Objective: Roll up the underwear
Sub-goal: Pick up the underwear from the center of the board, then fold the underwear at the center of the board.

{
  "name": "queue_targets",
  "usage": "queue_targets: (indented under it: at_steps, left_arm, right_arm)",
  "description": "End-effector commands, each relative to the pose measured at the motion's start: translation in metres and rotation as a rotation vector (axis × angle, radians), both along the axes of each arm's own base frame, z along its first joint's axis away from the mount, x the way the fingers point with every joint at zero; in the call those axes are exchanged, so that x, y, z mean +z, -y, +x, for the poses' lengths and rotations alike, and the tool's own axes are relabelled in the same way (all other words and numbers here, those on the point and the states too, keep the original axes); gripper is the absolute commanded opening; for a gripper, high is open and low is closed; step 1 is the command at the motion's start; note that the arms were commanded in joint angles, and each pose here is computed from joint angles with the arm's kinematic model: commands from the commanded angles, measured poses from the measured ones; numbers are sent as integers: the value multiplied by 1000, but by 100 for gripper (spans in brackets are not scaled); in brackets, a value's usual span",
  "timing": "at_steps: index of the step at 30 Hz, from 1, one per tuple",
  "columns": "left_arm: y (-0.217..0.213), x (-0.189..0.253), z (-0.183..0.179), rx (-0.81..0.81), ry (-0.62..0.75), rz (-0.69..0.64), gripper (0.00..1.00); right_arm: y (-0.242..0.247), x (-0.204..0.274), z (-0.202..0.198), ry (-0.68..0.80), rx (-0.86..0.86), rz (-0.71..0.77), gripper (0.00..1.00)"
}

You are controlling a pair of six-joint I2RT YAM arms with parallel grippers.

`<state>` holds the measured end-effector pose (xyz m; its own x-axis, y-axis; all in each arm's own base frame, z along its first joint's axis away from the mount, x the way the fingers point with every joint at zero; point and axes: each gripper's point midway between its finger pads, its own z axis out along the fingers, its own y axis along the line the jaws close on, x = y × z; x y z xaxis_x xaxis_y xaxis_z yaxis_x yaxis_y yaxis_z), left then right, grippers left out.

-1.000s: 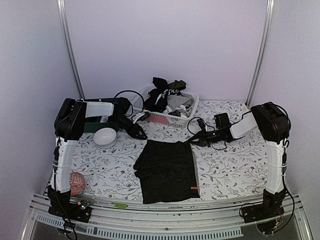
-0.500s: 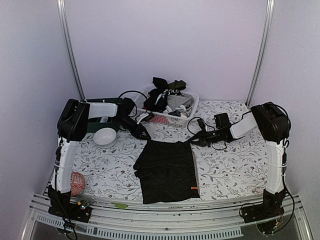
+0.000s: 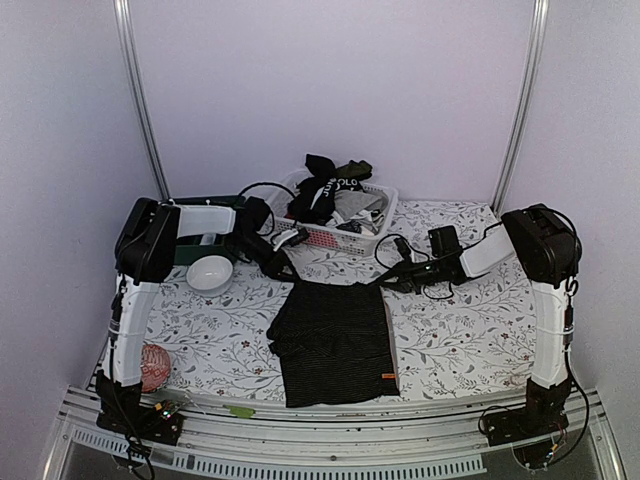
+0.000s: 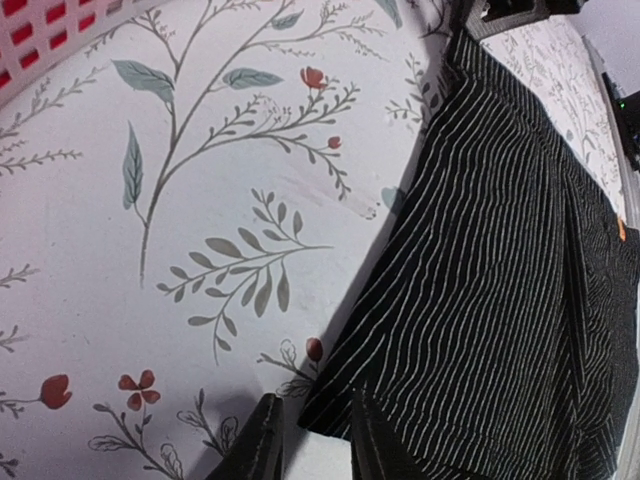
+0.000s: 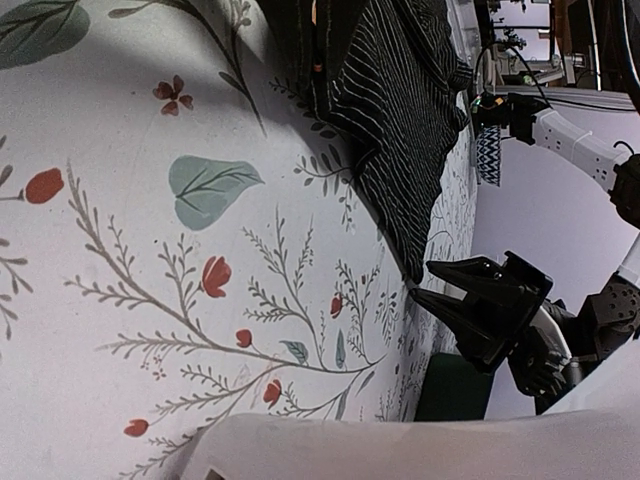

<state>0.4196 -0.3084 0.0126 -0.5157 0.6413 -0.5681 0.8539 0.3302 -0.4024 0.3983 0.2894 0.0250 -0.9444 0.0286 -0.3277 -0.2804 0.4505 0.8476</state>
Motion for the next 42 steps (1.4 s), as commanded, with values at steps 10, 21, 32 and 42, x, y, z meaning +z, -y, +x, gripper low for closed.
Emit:
queue_targets:
  at_steps: [10, 21, 32, 42]
  left_arm:
    - [-15, 32, 25, 97, -10, -85, 0]
    - [-22, 100, 45, 24, 166, -173, 0]
    - [-20, 105, -25, -99, 175, -147, 0]
    - [-8, 81, -122, -216, 69, -120, 0]
  right_arm:
    - [-2, 33, 10, 74, -39, 39, 0]
    - [-2, 91, 31, 237, -79, 38, 0]
    - [-5, 87, -8, 247, 76, 37, 0]
    - [-5, 65, -71, 139, 180, 34, 0]
